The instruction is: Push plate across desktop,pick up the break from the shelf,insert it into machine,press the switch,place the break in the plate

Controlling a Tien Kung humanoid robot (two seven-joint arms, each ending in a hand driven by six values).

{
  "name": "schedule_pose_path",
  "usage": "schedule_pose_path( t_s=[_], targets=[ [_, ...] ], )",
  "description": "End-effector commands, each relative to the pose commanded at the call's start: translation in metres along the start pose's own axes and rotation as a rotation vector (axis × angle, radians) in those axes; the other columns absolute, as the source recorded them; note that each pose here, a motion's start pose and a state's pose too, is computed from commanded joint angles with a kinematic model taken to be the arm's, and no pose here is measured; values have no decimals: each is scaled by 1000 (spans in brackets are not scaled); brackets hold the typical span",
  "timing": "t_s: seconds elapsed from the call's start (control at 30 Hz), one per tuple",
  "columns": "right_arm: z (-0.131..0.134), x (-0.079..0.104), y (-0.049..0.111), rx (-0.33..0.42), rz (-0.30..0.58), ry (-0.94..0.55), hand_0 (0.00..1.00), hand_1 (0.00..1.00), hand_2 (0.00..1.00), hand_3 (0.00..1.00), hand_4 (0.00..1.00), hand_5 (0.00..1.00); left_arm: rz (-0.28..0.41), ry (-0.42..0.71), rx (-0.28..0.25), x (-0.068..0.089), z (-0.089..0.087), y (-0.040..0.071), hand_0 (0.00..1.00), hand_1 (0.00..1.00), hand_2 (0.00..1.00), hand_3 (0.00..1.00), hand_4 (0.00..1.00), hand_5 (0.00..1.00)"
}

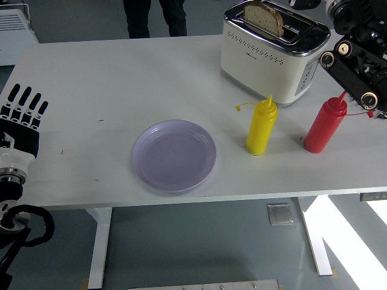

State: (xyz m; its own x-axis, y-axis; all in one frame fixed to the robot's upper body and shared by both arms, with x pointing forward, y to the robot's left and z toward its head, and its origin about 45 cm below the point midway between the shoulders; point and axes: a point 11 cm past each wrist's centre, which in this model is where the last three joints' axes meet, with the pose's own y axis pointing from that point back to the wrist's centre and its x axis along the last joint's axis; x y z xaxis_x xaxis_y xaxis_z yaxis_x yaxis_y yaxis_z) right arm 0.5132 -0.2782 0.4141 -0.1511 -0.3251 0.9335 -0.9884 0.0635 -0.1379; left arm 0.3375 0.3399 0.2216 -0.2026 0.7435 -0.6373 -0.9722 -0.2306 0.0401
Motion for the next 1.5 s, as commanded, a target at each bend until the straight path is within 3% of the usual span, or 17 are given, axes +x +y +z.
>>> schedule_pose_path(
  t_s=[0.03, 0.07, 0.23, 0.27, 0.43, 0.47, 0.53, 0.63, 0.67, 0.83, 1.2, 1.5],
  targets=[
    [9, 5, 3, -13, 2, 15, 506, 686, 797, 772, 669, 179, 3, 1, -3, 1, 1, 0, 795, 710, 683, 668, 654, 998],
    [17, 12, 7, -23, 5, 32, 457, 596, 729, 746, 628, 172, 5, 1, -5, 2, 1, 1, 794, 709, 682, 664, 654, 998],
    [59, 44, 30, -78, -15, 67, 457, 596, 729, 746, 628, 172, 14, 3, -10, 5, 2, 2, 794, 709, 682, 664, 654, 998],
    [65, 49, 34, -83, -24, 65, 434, 563, 731, 702, 549, 148, 14, 3, -9, 5, 2, 2, 795, 709, 681, 664, 654, 998],
    [89, 75, 59, -97, -48, 96, 434, 563, 731, 702, 549, 148, 12, 4, -7, 4, 1, 3, 795, 709, 681, 664, 654, 998],
    [92, 79, 63, -98, -52, 99, 394, 496, 738, 693, 476, 107, 12, 5, -6, 4, 1, 3, 795, 709, 680, 664, 654, 998],
    [97, 80, 72, -100, -85, 97, 394, 496, 738, 693, 476, 107, 12, 6, -6, 4, 1, 3, 795, 709, 680, 664, 654, 998],
    [94, 68, 83, -75, -151, 94, 394, 496, 738, 693, 476, 107, 12, 7, -6, 4, 1, 3, 795, 709, 680, 664, 654, 998],
    [92, 63, 85, -68, -173, 92, 366, 450, 742, 681, 406, 76, 11, 8, -7, 3, 1, 3, 795, 709, 680, 667, 654, 998],
    [88, 31, 89, -45, -279, 76, 366, 450, 742, 681, 406, 76, 12, 10, -6, 3, 1, 3, 795, 709, 680, 667, 654, 998],
    [92, -37, 78, -58, -428, 64, 372, 450, 742, 678, 380, 55, 13, 13, -2, 3, -1, 2, 795, 709, 680, 668, 653, 998],
    [101, -61, 67, -87, -456, 72, 376, 455, 741, 676, 380, 49, 12, 14, -1, 3, -1, 2, 795, 709, 680, 670, 656, 998]
  ],
)
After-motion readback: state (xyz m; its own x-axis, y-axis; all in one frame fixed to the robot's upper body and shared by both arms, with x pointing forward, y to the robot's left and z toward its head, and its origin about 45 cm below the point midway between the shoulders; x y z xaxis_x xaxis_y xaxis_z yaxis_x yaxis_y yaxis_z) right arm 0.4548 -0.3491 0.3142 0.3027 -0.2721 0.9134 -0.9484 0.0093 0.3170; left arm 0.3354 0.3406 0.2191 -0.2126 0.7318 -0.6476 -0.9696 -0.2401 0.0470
